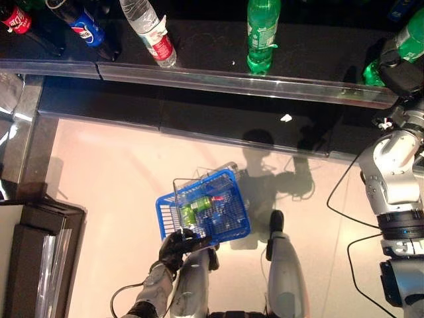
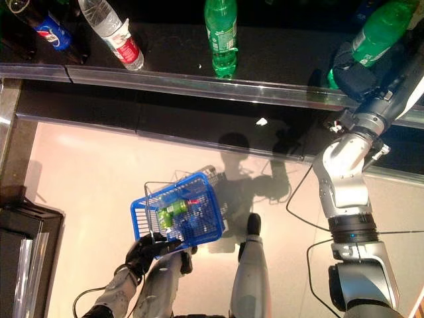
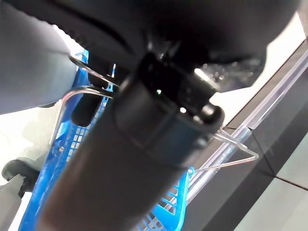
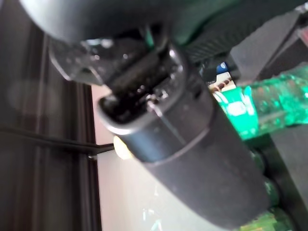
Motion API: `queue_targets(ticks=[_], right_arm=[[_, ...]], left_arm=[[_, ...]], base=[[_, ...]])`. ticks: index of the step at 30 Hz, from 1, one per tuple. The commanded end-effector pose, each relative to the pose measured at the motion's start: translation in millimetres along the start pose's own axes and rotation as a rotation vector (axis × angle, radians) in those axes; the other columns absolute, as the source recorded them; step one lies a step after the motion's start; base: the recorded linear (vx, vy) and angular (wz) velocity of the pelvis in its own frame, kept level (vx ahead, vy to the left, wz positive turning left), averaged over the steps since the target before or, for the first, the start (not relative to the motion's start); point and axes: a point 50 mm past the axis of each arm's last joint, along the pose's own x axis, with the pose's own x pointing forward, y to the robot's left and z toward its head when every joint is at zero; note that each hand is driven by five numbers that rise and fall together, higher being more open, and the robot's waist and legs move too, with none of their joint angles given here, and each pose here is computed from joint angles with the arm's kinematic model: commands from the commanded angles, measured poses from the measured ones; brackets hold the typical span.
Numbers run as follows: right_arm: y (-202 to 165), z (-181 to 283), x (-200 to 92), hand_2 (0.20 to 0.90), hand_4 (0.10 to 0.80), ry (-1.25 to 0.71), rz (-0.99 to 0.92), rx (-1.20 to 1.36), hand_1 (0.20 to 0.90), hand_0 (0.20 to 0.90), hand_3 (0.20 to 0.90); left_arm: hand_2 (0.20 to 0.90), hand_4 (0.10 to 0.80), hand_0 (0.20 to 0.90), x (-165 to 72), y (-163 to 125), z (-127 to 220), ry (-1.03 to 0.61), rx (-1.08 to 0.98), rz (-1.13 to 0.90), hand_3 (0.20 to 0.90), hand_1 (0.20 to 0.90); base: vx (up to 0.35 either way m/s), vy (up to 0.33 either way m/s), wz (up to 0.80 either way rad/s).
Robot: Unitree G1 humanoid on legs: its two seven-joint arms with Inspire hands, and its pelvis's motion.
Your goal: Pick up the drink and place into the basket.
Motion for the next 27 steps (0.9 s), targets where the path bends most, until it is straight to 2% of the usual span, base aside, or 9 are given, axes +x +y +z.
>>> queue_targets(ticks=[1,14,27], right_arm=[[4,65,30,0.900,0.800,-0.234,-0.031,0.115,0.900,0.900,0.900],[-3,72,59,0.900,0.800,-0.191,-0.117,0.173,0.900,0.900,0.900],[11,110,80,0.900,0.800,-0.278,-0.114,0.185,0.900,0.900,0.900]], left_arm=[[0.300,0.100,0.300,-14,26,-3,-0.021,0.004,0.038,0.200,0.300],[0.300,0.100,0.300,-11,24,-1,-0.004,0.027,0.017,0.200,0.300],[0.300,0.100,0.300,-13,25,2,-0.012,0.017,-0.016,0.200,0.300]], base=[[0.000,0.000,0.00],[0.006,-0.007,0.01],[0.000,-0.002,0.00]])
